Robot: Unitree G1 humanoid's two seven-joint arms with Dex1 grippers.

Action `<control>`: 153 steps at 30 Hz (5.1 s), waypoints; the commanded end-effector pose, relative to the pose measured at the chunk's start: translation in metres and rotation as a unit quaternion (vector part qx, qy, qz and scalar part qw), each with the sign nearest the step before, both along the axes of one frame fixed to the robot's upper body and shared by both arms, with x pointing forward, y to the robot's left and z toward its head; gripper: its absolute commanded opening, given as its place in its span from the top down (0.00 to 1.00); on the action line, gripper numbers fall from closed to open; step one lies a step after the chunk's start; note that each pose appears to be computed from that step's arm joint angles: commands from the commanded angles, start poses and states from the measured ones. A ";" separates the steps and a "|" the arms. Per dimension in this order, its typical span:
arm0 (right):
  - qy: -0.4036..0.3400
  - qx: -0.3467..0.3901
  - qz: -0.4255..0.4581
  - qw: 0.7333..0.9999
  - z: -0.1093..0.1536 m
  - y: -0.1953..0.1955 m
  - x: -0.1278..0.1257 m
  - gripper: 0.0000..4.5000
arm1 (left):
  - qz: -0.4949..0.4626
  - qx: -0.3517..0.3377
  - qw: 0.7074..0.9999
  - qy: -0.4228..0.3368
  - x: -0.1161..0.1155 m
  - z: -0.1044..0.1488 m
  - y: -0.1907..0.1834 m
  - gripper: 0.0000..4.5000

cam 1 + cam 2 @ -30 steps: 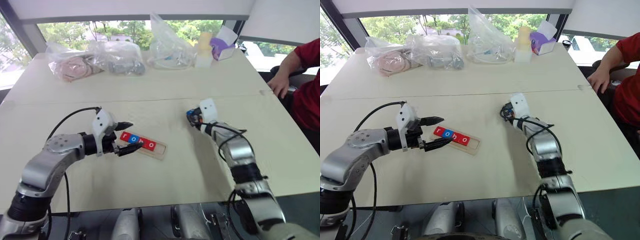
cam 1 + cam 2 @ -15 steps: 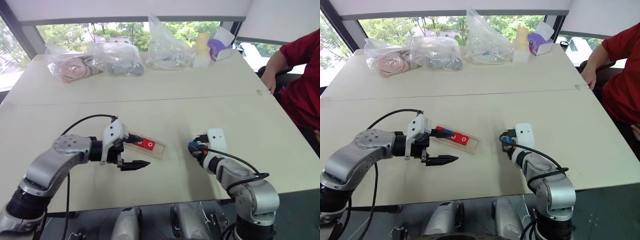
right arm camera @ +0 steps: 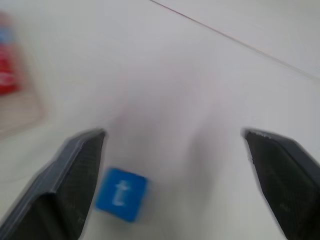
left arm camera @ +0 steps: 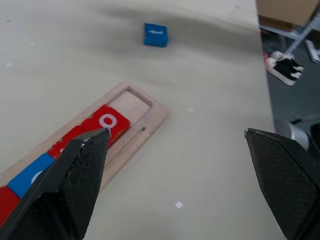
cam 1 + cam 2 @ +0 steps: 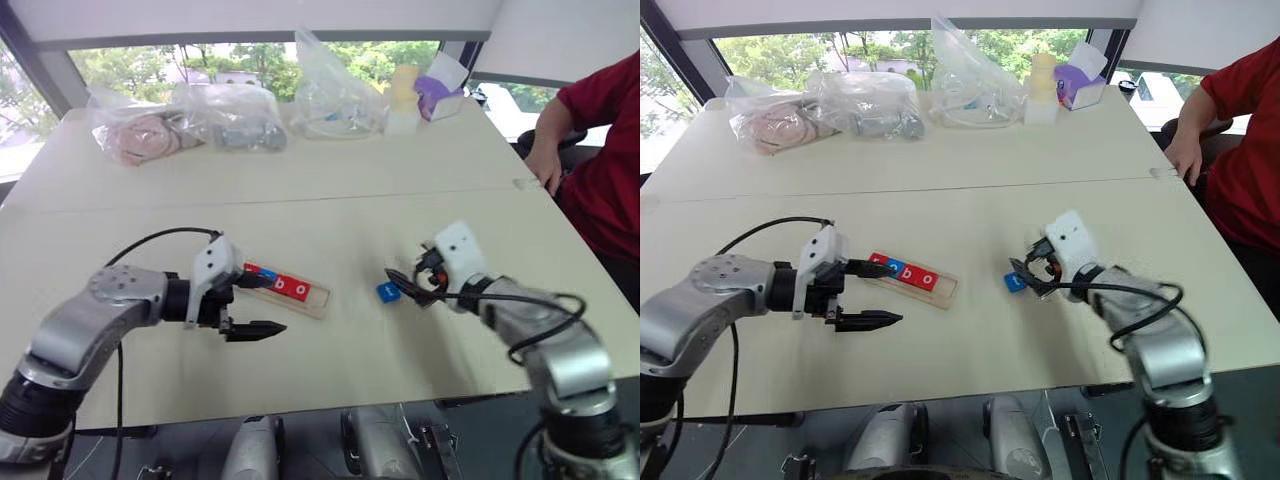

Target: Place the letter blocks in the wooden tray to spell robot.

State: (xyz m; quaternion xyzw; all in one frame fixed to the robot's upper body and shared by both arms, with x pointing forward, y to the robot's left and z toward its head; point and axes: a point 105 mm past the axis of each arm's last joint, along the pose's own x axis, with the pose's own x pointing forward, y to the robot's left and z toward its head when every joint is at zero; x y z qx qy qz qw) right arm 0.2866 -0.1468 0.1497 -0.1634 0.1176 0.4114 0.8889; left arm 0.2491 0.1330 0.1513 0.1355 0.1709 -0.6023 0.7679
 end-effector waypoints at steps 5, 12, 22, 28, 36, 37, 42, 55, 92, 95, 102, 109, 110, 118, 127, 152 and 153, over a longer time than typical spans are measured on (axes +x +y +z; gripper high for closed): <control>0.030 -0.128 0.234 0.963 -0.030 -0.029 -0.010 0.00 | -0.048 0.003 0.999 -0.015 -0.010 0.025 -0.002 0.00; -0.015 -0.175 0.295 0.939 -0.043 -0.025 0.028 0.00 | -0.037 0.000 0.999 -0.005 -0.019 0.019 0.000 0.00; 0.004 -0.164 0.328 0.930 -0.058 -0.017 0.048 0.06 | -0.021 0.006 1.000 -0.004 -0.030 0.014 0.002 0.00; 0.051 -0.128 0.342 0.930 -0.066 -0.017 0.042 0.65 | -0.013 0.019 1.000 -0.009 -0.027 0.009 0.004 0.00; 0.020 0.012 0.287 0.958 -0.004 0.040 0.046 0.74 | 0.020 0.024 0.999 -0.016 -0.015 0.009 0.019 0.00; 0.015 0.013 0.273 0.962 -0.001 0.052 0.045 0.74 | 0.033 0.015 0.999 -0.019 -0.010 0.012 0.022 0.00; 0.035 -0.016 0.160 0.986 -0.015 0.074 0.051 0.74 | 0.072 0.018 0.997 -0.029 0.006 0.015 0.036 0.00; 0.067 -0.019 0.121 0.990 -0.034 0.097 0.008 0.74 | 0.079 0.022 0.997 -0.014 0.000 0.002 0.039 0.00; 0.053 -0.026 0.127 0.990 -0.044 0.114 0.009 0.74 | 0.083 0.027 0.996 -0.015 -0.001 -0.007 0.028 0.00; 0.050 -0.024 0.121 0.991 -0.043 0.113 0.009 0.74 | 0.083 0.025 0.996 -0.016 0.000 -0.006 0.027 0.00; 0.051 -0.023 0.115 0.992 -0.041 0.111 0.008 0.74 | 0.081 0.024 0.996 -0.015 0.000 -0.007 0.025 0.00; 0.056 -0.026 0.120 0.991 -0.047 0.112 0.006 0.74 | 0.082 0.022 0.996 -0.018 0.001 -0.006 0.025 0.00; 0.057 -0.027 0.121 0.991 -0.047 0.113 0.005 0.74 | 0.082 0.022 0.996 -0.018 0.001 -0.006 0.024 0.00; 0.056 -0.027 0.120 0.991 -0.047 0.114 0.007 0.74 | 0.083 0.020 0.996 -0.019 0.001 -0.006 0.023 0.00; 0.031 -0.033 0.107 0.993 -0.043 0.113 0.014 0.01 | 0.086 0.020 0.996 -0.022 0.001 -0.004 0.023 0.00; -0.018 -0.054 0.083 0.995 -0.036 0.096 0.037 0.01 | 0.090 0.016 0.996 -0.024 0.003 -0.007 0.023 0.00; -0.012 -0.042 0.093 0.995 -0.034 0.098 0.033 0.01 | 0.090 0.017 0.995 -0.023 0.003 -0.007 0.023 0.00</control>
